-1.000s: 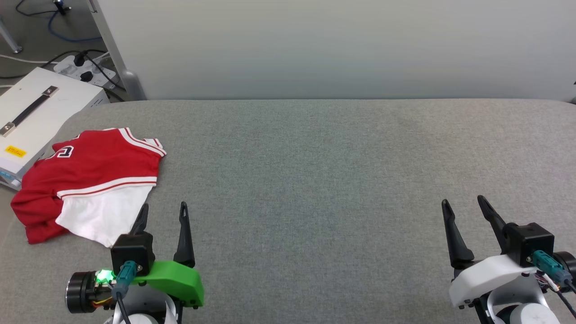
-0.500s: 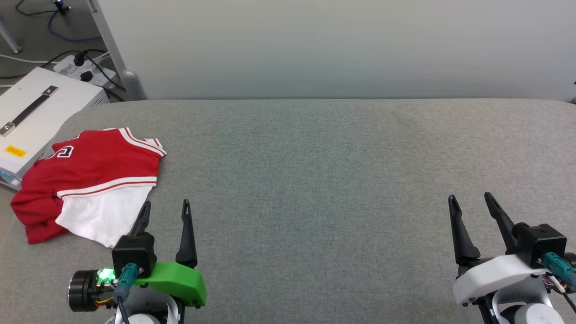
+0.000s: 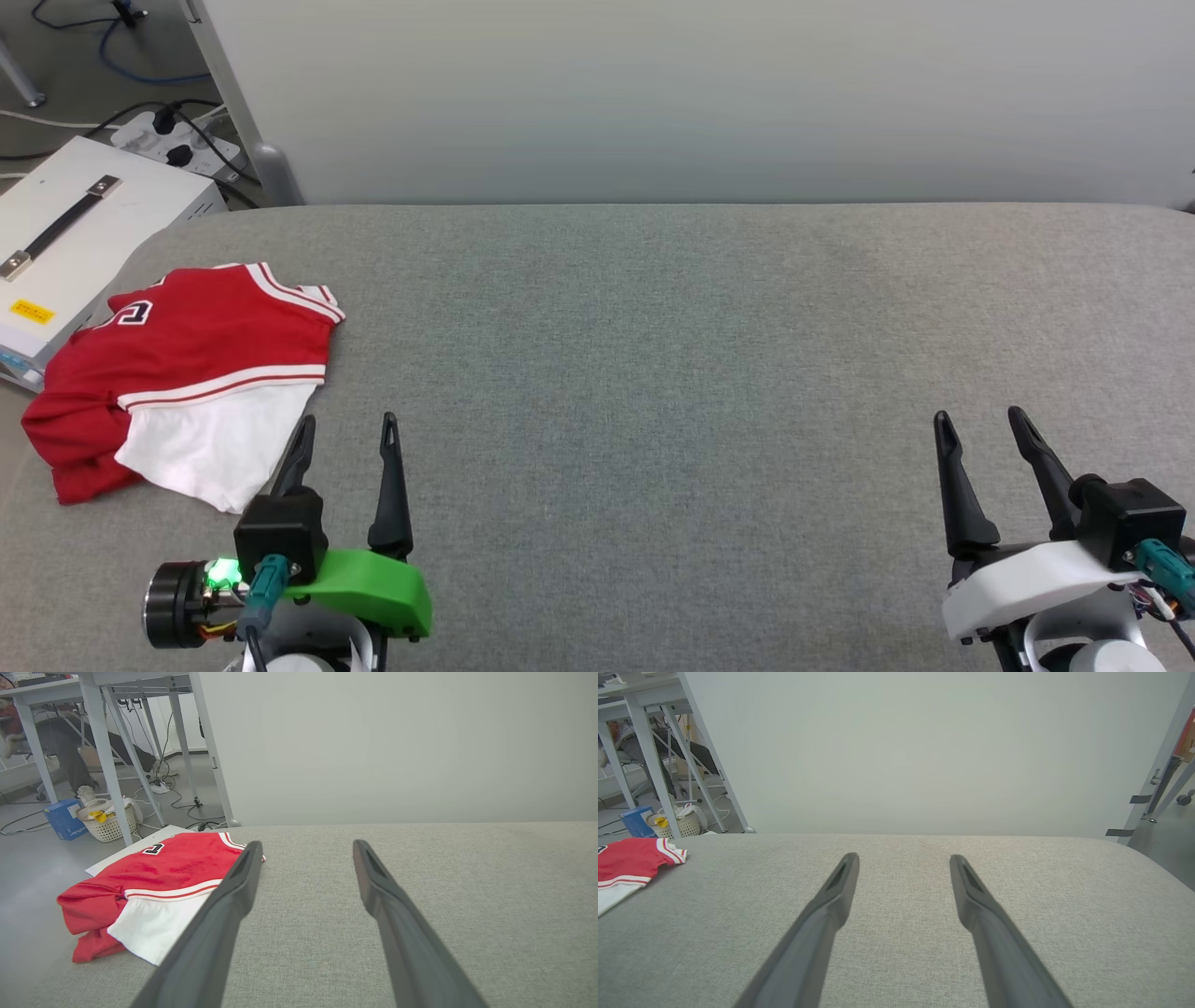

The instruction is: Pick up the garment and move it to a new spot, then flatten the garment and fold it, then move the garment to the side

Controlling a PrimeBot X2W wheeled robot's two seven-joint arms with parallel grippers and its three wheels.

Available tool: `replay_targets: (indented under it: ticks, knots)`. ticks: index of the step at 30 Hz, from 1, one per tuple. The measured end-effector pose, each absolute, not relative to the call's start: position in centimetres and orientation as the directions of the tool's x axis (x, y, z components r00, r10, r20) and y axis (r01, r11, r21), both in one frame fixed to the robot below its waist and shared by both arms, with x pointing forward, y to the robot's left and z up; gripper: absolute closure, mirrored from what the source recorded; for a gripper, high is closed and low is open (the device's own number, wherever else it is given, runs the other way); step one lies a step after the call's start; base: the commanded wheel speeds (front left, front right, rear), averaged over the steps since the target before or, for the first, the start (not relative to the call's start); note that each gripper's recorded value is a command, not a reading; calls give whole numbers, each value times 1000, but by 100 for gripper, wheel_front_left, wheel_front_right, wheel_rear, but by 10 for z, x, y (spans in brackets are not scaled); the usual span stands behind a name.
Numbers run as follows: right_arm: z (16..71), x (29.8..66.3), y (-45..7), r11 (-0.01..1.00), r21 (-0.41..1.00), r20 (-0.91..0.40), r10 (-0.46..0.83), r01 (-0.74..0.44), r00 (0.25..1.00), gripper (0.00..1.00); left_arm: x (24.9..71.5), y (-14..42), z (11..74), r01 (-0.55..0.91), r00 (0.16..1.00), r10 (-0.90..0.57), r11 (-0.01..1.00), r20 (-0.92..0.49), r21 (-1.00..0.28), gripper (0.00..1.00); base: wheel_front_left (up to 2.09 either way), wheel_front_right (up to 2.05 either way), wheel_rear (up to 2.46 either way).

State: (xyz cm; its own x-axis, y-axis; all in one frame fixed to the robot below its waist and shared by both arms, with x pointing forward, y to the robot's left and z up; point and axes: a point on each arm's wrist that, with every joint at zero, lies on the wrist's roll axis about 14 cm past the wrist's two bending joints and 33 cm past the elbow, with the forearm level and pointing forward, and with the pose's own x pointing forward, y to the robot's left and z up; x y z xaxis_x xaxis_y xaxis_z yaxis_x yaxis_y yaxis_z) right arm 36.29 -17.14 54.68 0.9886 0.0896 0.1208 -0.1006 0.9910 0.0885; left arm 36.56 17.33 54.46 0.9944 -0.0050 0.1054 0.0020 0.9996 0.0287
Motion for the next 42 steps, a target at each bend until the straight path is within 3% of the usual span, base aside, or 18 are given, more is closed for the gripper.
replay_targets:
  ticks: [42]
  knots:
    - [539, 360, -164, 985, 121, 148, 104, -123, 983, 0, 356, 176, 540, -12, 990, 10, 1000, 143, 10, 0, 0, 0, 0]
